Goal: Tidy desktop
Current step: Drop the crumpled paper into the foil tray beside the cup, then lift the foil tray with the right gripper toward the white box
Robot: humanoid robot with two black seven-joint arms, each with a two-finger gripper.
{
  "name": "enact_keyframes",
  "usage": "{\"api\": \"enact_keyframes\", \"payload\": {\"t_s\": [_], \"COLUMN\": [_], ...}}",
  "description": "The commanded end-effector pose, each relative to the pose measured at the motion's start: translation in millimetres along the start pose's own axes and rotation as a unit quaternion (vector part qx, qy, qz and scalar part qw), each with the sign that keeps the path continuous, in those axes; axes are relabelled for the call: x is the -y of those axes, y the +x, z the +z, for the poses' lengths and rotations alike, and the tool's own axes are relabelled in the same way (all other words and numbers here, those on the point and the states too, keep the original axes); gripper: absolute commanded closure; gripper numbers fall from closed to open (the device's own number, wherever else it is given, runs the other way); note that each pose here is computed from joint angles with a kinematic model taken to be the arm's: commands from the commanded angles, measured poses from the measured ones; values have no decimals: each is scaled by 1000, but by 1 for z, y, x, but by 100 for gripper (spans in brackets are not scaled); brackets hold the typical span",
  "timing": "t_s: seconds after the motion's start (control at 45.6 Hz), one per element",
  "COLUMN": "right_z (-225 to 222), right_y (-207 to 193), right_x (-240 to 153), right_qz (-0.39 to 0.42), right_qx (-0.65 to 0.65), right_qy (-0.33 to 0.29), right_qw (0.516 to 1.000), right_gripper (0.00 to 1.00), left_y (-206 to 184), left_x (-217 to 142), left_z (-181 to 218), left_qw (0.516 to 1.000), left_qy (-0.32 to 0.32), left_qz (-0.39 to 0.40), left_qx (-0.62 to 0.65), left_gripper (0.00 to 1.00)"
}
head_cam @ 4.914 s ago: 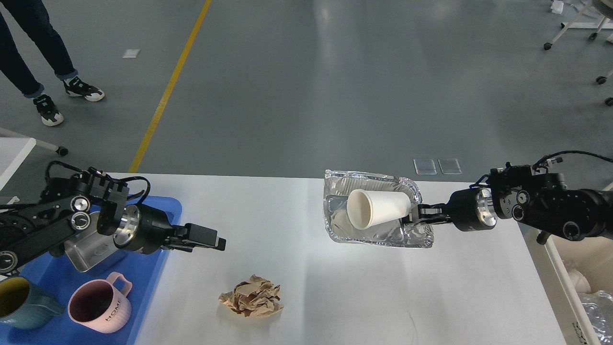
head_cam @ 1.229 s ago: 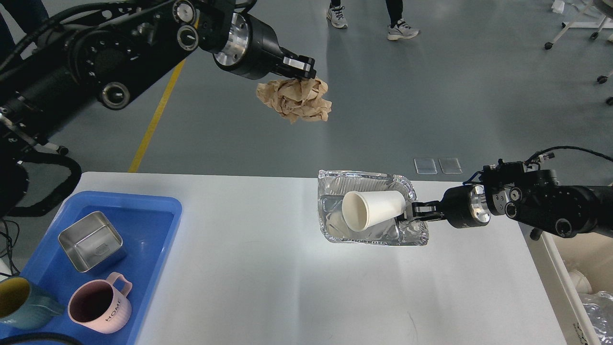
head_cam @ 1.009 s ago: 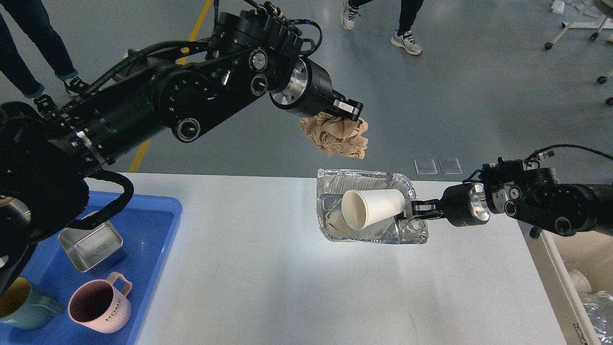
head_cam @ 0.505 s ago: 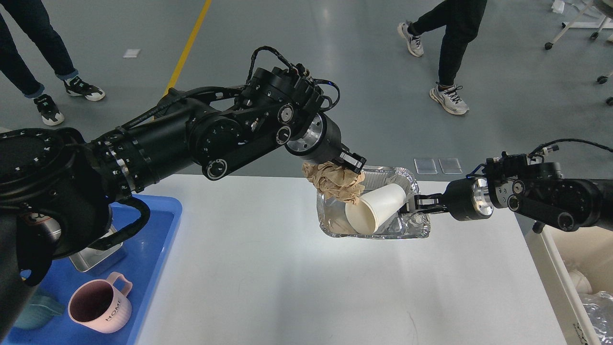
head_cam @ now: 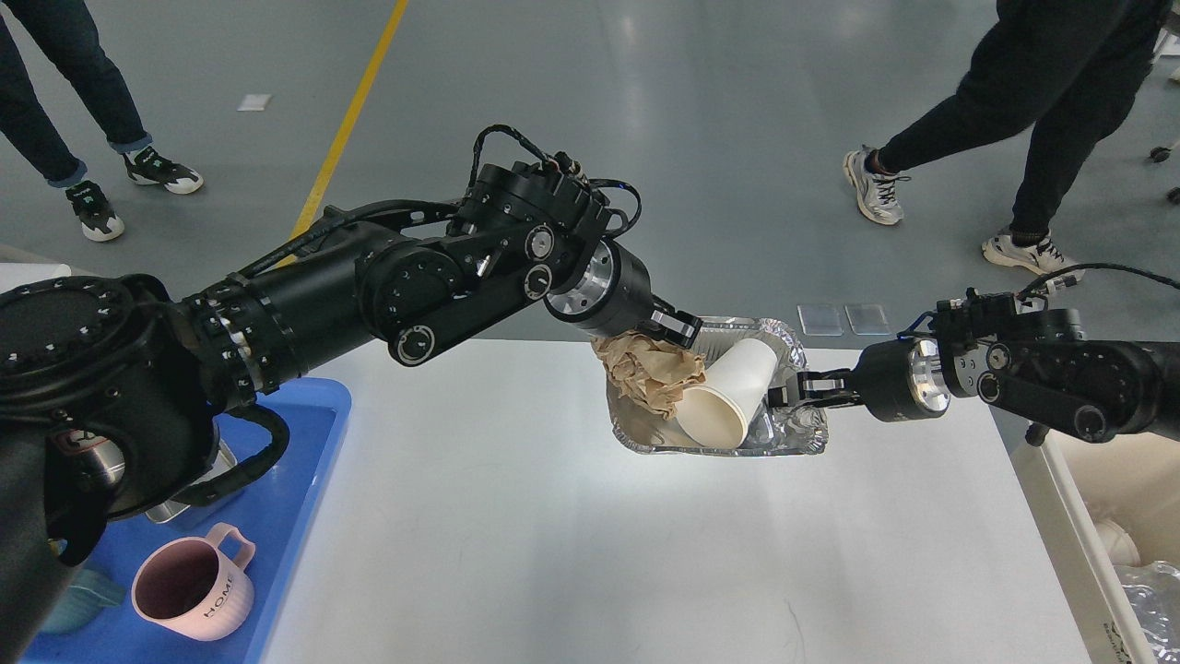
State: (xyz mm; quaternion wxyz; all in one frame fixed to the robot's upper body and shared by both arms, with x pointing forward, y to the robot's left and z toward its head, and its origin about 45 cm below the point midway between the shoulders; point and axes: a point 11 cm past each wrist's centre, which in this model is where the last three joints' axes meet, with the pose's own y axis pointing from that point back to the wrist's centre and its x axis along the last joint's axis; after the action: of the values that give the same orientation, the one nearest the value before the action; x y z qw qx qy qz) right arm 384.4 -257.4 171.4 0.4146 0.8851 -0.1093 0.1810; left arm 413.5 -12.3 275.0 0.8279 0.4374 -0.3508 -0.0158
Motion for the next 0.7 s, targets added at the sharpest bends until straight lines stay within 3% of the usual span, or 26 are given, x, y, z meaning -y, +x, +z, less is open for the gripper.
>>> {"api": "enact_keyframes", "payload": {"t_s": [0.0,0.307,0.417,0.527,0.68], "right_z": [0,2,1,5,17], "right_y": [0,0,2,1,9], "right_x": [0,-2,-2,-3,-16], "right_qz": [-1,1,3,7,44], "right_qx": [0,1,1,8,47], "right_qy": [1,-2,0,-3,-5], "right_qw": [1000,1000,1000,1000,998], "right_gripper": [100,100,100,100,100], "left_y": [8,7,37,77,111], "left_x": [-1,-7,-31,-62,-100], "left_z": [-2,-7,-1,4,-42], "left_qw": [997,980,958,891,742], "left_qy": [-30,-94,-153,-251,-329], "left_qz": [31,37,86,175,285], "left_qx": [-63,-171,-228,-336,-510], "left_gripper": [2,2,2,2,2]}}
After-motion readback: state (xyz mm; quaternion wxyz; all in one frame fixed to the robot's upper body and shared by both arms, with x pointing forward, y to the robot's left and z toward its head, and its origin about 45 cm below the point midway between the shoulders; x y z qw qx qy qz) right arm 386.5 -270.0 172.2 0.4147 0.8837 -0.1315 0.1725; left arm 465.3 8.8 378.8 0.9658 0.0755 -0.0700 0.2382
